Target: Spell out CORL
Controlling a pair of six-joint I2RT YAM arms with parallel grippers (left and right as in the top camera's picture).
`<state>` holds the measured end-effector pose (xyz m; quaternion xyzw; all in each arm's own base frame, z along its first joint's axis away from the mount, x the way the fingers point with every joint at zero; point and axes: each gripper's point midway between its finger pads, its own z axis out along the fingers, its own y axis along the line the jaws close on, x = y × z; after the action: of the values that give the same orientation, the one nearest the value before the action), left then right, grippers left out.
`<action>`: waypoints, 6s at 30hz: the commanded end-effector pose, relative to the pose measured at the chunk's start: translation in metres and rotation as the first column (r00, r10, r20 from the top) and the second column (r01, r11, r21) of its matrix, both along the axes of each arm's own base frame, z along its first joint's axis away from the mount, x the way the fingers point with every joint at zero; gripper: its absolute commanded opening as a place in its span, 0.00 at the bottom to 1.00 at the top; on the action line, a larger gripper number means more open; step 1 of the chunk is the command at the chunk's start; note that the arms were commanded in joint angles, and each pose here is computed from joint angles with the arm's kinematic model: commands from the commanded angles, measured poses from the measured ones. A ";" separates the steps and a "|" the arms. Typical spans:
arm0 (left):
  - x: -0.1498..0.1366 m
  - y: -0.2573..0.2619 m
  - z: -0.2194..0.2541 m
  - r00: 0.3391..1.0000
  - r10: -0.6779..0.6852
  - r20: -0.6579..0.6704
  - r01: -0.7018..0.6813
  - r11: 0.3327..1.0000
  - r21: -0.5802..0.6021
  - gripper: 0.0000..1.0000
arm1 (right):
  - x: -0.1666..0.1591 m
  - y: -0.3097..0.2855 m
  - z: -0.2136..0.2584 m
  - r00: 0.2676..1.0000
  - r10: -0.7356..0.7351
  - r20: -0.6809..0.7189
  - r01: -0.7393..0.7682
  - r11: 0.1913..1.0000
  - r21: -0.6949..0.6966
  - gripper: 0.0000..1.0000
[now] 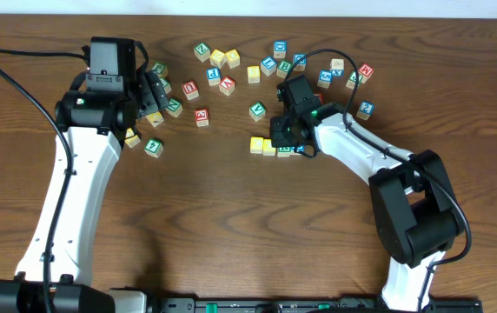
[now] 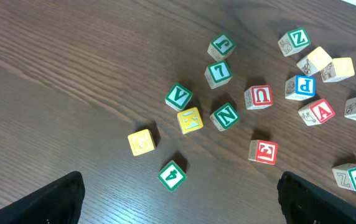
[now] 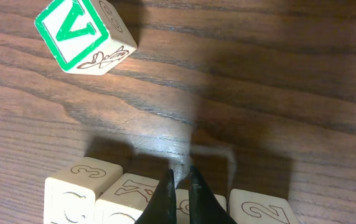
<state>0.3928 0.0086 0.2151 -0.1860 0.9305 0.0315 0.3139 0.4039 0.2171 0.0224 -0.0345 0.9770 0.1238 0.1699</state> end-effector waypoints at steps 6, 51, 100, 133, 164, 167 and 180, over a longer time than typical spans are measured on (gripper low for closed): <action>0.000 0.002 0.003 1.000 -0.002 0.005 0.002 1.000 0.010 0.98 | 0.018 -0.036 0.062 0.994 -0.083 0.075 0.080 0.996 0.039 0.04; 0.000 0.002 0.003 1.000 -0.002 0.005 0.002 1.000 0.010 0.98 | -0.011 -0.032 -0.008 0.993 -0.045 -0.109 0.044 0.999 -0.011 0.02; 0.000 0.002 0.003 1.000 -0.002 0.005 0.002 1.000 0.010 0.98 | -0.065 -0.001 0.030 0.976 0.121 -0.183 -0.132 0.990 -0.050 0.05; 0.000 0.002 0.003 1.000 -0.002 0.005 0.002 1.000 0.010 0.98 | -0.057 0.020 -0.006 0.983 0.116 -0.144 -0.125 0.991 -0.055 0.01; 0.000 0.002 0.003 1.000 -0.002 0.005 0.002 1.000 0.010 0.97 | -0.050 0.025 0.038 0.990 0.126 -0.062 -0.127 0.992 -0.011 0.01; 0.000 0.002 0.003 1.000 -0.002 0.005 0.002 1.000 0.010 0.98 | -0.049 0.021 0.067 0.992 0.127 -0.004 -0.127 0.992 0.003 0.02; 0.000 0.002 0.003 1.000 -0.002 0.005 0.002 1.000 0.010 0.98 | -0.061 -0.071 0.180 0.983 -0.044 0.176 0.045 0.999 -0.002 0.12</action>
<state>0.3928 0.0086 0.2151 -0.1860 0.9305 0.0315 0.3139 0.3403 0.1690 0.1799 -0.0395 0.9642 0.1365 0.2238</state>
